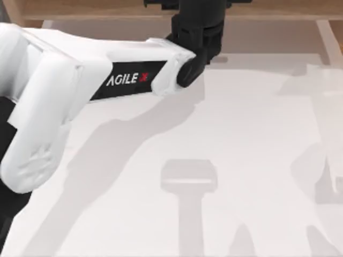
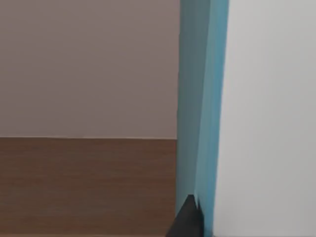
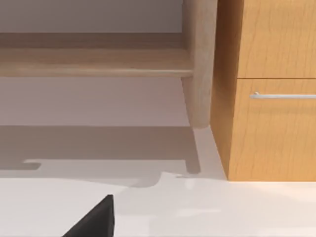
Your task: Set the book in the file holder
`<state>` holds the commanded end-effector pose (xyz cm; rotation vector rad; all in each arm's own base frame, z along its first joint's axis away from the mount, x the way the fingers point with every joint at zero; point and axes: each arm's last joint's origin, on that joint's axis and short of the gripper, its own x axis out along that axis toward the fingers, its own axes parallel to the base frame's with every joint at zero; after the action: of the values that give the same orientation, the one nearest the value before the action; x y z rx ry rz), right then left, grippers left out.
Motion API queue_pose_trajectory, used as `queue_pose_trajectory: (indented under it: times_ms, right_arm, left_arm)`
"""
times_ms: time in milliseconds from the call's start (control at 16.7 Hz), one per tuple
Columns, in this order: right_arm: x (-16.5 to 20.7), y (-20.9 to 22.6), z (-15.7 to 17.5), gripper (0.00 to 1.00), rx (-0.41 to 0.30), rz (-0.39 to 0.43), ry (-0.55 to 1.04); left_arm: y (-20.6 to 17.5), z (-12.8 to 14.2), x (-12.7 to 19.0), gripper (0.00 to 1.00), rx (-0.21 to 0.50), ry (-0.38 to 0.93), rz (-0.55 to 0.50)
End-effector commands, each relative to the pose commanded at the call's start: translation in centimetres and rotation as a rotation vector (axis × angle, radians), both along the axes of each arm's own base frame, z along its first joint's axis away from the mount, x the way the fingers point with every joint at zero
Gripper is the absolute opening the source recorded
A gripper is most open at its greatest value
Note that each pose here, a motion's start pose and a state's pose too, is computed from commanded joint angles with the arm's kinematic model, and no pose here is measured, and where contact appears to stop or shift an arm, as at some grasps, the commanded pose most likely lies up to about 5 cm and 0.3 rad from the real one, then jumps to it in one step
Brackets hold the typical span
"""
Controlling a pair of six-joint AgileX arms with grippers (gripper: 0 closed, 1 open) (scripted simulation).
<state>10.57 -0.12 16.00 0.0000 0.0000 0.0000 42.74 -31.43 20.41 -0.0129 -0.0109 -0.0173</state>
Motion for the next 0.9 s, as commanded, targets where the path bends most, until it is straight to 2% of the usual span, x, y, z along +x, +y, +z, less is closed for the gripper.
queue_pose_trajectory:
  times_ms: [420,720,900]
  right_arm:
    - [0.0,0.0,0.0,1.0,0.0,0.0,0.0]
    - [0.0,0.0,0.0,1.0,0.0,0.0,0.0]
    - [0.0,0.0,0.0,1.0,0.0,0.0,0.0]
  left_arm:
    - [-0.1,1.5,-0.1,0.0,0.0,-0.001,-0.003]
    - [-0.2,1.3,-0.1,0.0,0.005,0.003,-0.003]
    - [0.4,2.7,-0.6,0.0,0.072,0.004,-0.029]
